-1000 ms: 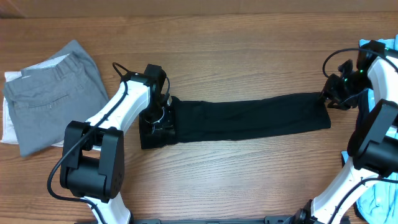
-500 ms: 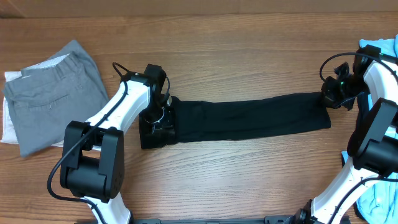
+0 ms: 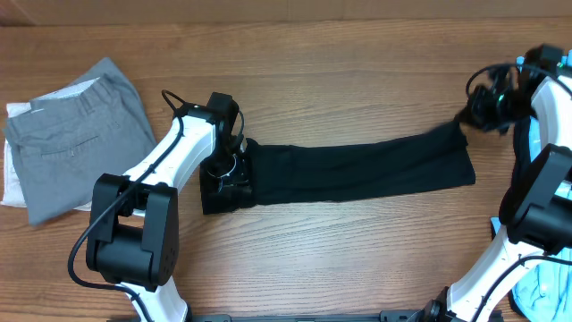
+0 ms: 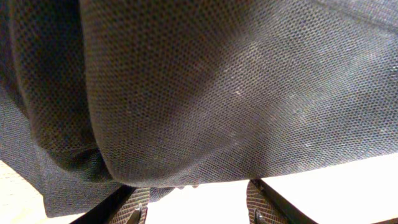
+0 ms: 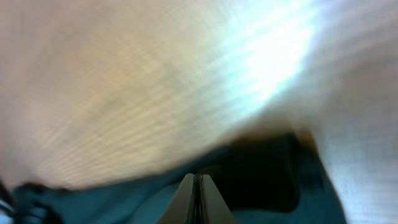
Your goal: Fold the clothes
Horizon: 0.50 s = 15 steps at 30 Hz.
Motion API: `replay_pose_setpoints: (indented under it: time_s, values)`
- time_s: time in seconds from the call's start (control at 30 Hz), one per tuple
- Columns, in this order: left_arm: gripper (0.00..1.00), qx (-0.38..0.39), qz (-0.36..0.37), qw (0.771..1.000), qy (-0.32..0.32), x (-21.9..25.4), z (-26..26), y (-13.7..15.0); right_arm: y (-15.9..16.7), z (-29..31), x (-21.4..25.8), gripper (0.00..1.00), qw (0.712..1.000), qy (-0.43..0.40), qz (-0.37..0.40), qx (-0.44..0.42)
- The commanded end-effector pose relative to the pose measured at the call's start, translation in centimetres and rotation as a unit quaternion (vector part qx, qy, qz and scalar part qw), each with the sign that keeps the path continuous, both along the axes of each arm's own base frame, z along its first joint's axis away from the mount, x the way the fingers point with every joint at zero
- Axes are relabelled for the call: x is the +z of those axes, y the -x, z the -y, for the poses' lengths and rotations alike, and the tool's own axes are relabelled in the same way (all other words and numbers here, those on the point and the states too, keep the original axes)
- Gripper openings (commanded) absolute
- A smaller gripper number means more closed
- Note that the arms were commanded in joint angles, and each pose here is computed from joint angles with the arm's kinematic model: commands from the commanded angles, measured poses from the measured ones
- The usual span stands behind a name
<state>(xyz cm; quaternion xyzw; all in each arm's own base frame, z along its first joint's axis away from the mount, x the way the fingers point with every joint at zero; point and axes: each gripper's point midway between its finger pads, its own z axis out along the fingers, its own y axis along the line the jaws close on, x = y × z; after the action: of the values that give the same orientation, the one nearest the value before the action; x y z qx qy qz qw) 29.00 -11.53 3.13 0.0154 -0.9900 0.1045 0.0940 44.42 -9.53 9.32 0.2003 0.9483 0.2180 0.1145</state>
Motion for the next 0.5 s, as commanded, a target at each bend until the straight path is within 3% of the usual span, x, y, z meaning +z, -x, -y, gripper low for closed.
replay_pose_setpoints:
  time_s: [0.0, 0.1, 0.47]
  values:
    - [0.54, 0.003, -0.007, 1.0, -0.001, -0.3, 0.0, 0.2, -3.2, -0.4, 5.7, 0.04, 0.996, -0.016, 0.088, 0.001]
    - [0.54, 0.003, -0.007, 1.0, -0.001, -0.3, 0.0, 0.2, -3.5, 0.1, 6.0, 0.04, 0.996, -0.001, 0.094, -0.001]
    - [0.54, 0.003, -0.006, 1.0, -0.001, -0.3, 0.0, 0.2, 1.9, 6.2, 2.6, 0.04, 0.98, 0.184, -0.062, -0.047]
